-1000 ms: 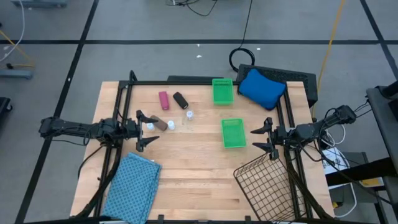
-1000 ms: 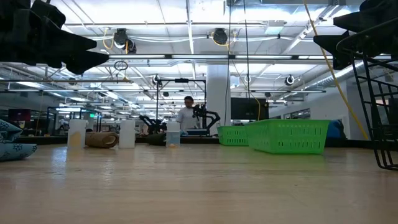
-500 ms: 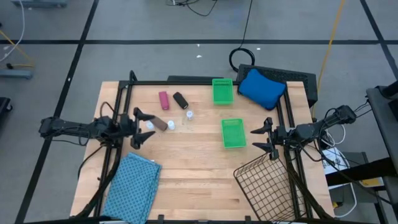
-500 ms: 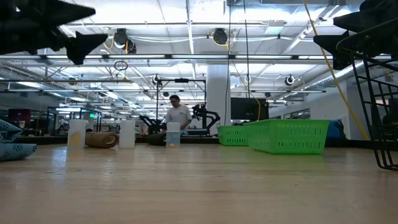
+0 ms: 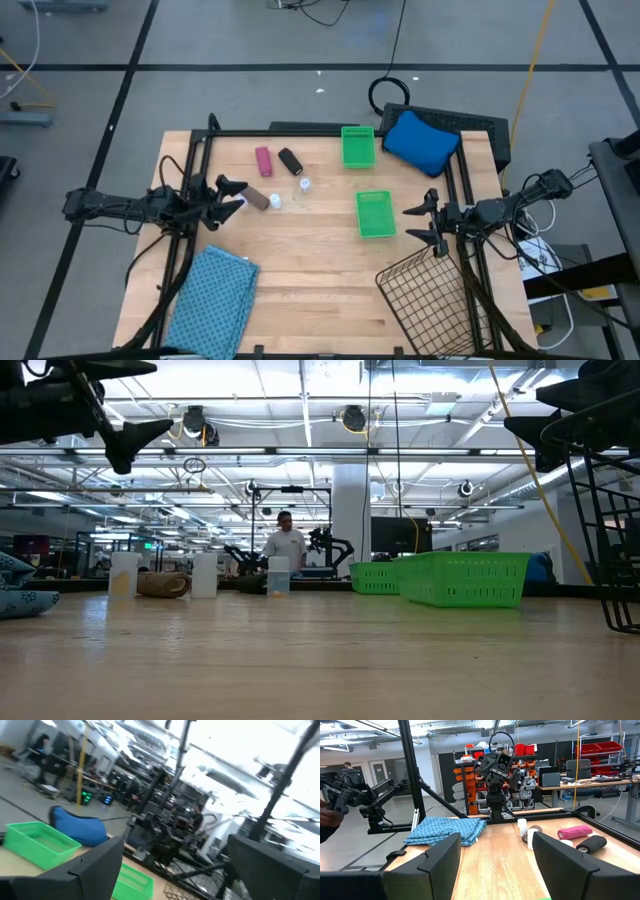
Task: Pick & Place Medicine items
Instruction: Put the blue gown into the wire basket
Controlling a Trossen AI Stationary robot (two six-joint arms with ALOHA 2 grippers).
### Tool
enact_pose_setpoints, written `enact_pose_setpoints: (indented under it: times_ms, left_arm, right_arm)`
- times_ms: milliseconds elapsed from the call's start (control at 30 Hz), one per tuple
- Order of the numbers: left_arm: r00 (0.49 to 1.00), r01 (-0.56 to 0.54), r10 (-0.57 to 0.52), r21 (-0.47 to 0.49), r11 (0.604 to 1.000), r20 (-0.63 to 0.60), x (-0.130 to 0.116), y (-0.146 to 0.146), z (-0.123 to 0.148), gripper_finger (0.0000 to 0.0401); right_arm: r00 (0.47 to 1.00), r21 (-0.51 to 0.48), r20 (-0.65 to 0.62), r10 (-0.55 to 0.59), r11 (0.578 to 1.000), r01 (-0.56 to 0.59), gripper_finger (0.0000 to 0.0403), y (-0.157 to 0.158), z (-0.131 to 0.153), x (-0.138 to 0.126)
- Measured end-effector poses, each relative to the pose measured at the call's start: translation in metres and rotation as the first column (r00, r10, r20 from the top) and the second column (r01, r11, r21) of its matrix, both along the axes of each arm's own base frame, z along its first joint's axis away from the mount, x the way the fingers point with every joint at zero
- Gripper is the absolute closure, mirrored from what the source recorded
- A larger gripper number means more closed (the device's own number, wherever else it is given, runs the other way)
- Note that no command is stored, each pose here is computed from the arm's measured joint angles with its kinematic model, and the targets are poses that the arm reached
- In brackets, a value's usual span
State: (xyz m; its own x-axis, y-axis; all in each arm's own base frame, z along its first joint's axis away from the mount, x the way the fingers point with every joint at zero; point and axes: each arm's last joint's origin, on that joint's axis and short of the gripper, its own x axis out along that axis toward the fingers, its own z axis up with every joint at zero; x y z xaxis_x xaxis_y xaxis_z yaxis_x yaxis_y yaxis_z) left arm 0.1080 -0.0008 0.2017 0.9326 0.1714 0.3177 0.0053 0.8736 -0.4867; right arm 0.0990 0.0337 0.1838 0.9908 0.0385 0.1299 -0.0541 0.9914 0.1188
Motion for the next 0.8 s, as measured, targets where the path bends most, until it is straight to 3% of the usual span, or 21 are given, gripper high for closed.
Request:
enact_pose_setpoints:
  times_ms: [167,300,433,567,667,800]
  left_arm:
    - [1.000,0.028,-0.028,-0.029,0.999,0.000,0.000,-0.001,-0.001,0.0036]
    - [0.988,0.137,-0.140,-0.040,0.990,-0.063,0.003,-0.004,-0.007,0.0036]
    - [0.937,0.310,-0.313,-0.039,0.950,-0.158,0.005,-0.010,-0.009,0.0036]
    - [0.890,0.358,-0.363,-0.071,0.931,-0.277,0.011,-0.017,0.006,0.0036]
    - [0.804,0.361,-0.379,-0.129,0.923,-0.459,0.017,-0.022,0.026,0.0036]
    - [0.615,0.313,-0.374,-0.220,0.924,-0.695,0.024,-0.030,0.053,0.0036]
  right_arm:
    - [1.000,0.000,0.000,0.000,1.000,0.000,0.0165,0.000,0.000,0.000]
    - [1.000,0.000,0.000,0.000,1.000,0.000,0.0165,0.000,0.000,0.000]
    - [1.000,0.000,0.000,0.000,1.000,0.000,0.0165,0.000,0.000,0.000]
    - [1.000,0.000,0.000,0.000,1.000,0.000,0.0165,0.000,0.000,0.000]
    - [1.000,0.000,0.000,0.000,1.000,0.000,0.0165,0.000,0.000,0.000]
    - [1.000,0.000,0.000,0.000,1.000,0.000,0.0165,0.000,0.000,0.000]
